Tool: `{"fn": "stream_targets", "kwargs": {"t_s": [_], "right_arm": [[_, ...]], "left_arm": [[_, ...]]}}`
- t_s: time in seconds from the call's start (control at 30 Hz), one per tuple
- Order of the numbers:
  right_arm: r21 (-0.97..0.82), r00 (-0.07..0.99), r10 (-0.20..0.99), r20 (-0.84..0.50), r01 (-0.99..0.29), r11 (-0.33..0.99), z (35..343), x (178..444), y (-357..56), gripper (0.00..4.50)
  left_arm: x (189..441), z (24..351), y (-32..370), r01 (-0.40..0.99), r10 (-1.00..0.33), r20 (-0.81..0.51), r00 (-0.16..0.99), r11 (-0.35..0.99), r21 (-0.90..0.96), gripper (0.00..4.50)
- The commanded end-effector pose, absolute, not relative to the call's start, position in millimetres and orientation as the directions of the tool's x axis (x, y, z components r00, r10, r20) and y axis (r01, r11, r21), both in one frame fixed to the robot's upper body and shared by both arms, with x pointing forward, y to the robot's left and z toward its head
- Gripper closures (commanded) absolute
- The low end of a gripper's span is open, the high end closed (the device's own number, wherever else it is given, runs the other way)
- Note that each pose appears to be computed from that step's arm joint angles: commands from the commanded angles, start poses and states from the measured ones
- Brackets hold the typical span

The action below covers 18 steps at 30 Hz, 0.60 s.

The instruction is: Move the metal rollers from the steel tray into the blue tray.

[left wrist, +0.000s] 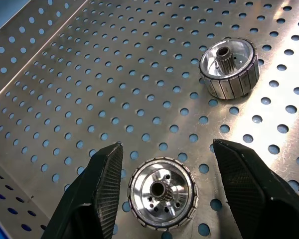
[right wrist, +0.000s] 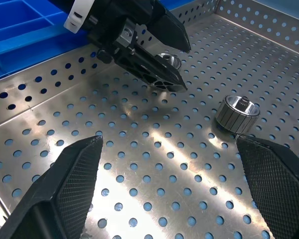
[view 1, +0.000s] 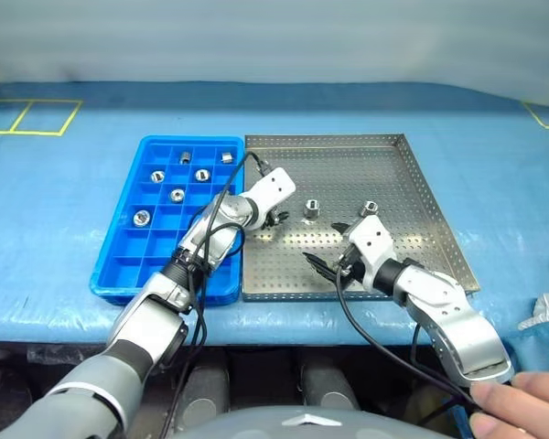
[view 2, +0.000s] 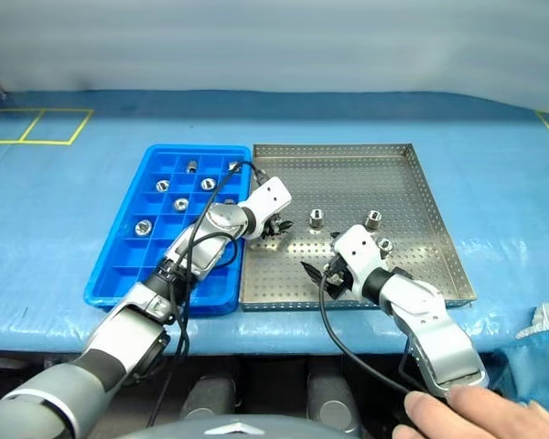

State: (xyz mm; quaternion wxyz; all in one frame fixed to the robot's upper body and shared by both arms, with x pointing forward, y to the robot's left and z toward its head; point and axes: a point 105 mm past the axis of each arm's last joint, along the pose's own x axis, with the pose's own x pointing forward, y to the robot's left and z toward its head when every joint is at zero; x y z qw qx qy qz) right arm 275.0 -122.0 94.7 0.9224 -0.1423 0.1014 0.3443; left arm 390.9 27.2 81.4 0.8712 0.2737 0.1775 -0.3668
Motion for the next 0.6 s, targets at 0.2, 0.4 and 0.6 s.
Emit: {"fn": "stream_targets", "kwargs": {"t_s": [0.2, 0.4, 0.6], "right_arm": [[-0.221, 0.745, 0.623, -0.239, -0.666, 0.712, 106.4, 277.5, -116.5, 0.00], [-0.217, 0.745, 0.624, -0.236, -0.667, 0.713, 104.4, 278.0, -113.7, 0.00], [-0.216, 0.742, 0.629, -0.231, -0.670, 0.711, 104.1, 278.8, -111.6, 0.00]], "left_arm": [[391.0, 77.8, 44.6, 0.727, -0.521, -0.530, 0.668, 0.610, 0.316, 3.28], [388.4, 93.1, 40.8, 0.740, -0.589, -0.476, 0.653, 0.629, 0.237, 3.28], [389.1, 103.7, 44.1, 0.724, -0.604, -0.434, 0.668, 0.662, 0.192, 4.45]]}}
